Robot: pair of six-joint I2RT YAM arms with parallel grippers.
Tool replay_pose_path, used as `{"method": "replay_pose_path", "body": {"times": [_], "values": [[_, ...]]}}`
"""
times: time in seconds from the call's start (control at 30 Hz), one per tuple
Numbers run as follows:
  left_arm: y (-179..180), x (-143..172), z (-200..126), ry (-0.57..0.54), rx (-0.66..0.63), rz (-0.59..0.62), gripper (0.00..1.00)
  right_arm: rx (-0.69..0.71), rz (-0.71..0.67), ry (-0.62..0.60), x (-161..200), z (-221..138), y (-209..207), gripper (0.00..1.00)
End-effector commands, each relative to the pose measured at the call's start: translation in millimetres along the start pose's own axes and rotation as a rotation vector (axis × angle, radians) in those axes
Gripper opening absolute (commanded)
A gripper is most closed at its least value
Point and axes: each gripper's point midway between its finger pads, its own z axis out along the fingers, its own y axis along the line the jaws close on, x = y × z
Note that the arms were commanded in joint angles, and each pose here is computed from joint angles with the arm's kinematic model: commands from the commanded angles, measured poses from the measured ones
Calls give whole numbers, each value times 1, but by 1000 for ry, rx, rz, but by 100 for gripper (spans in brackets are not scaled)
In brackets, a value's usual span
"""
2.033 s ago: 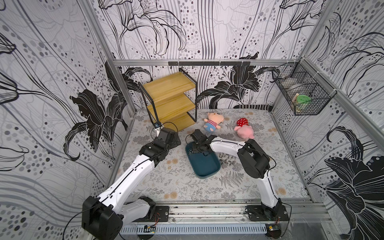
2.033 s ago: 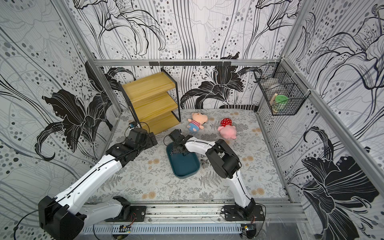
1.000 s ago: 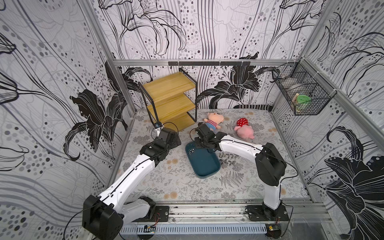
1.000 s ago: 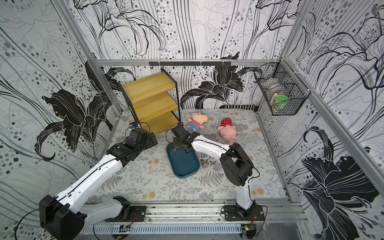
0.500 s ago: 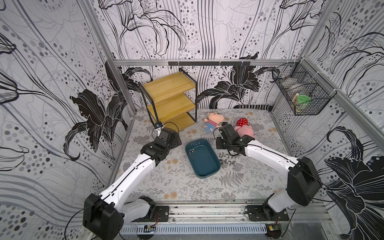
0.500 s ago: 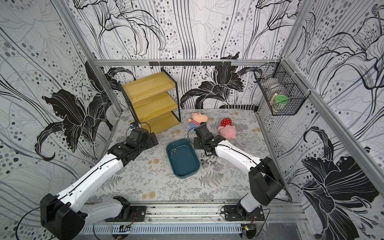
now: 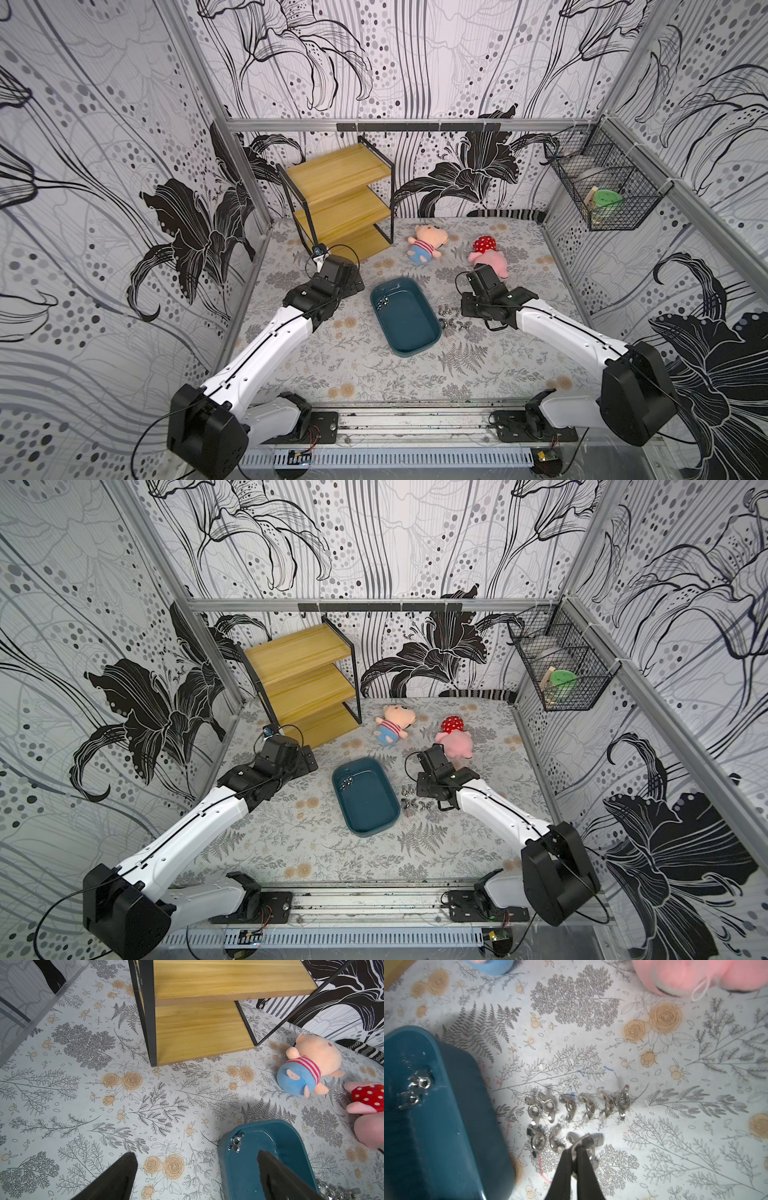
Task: Take out the wing nut from the storage box
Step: Place the wing nut at the center of the board.
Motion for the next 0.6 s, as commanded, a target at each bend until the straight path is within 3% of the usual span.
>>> {"method": "replay_pose_path", "body": {"times": [0.0,0.57], "values": [[-12,-12,-2,-33,38,-20,95,13,21,42,16,1,-12,2],[-12,-11,-2,-32,35,-14,95,43,48,157,55,33,-34,1]]}}
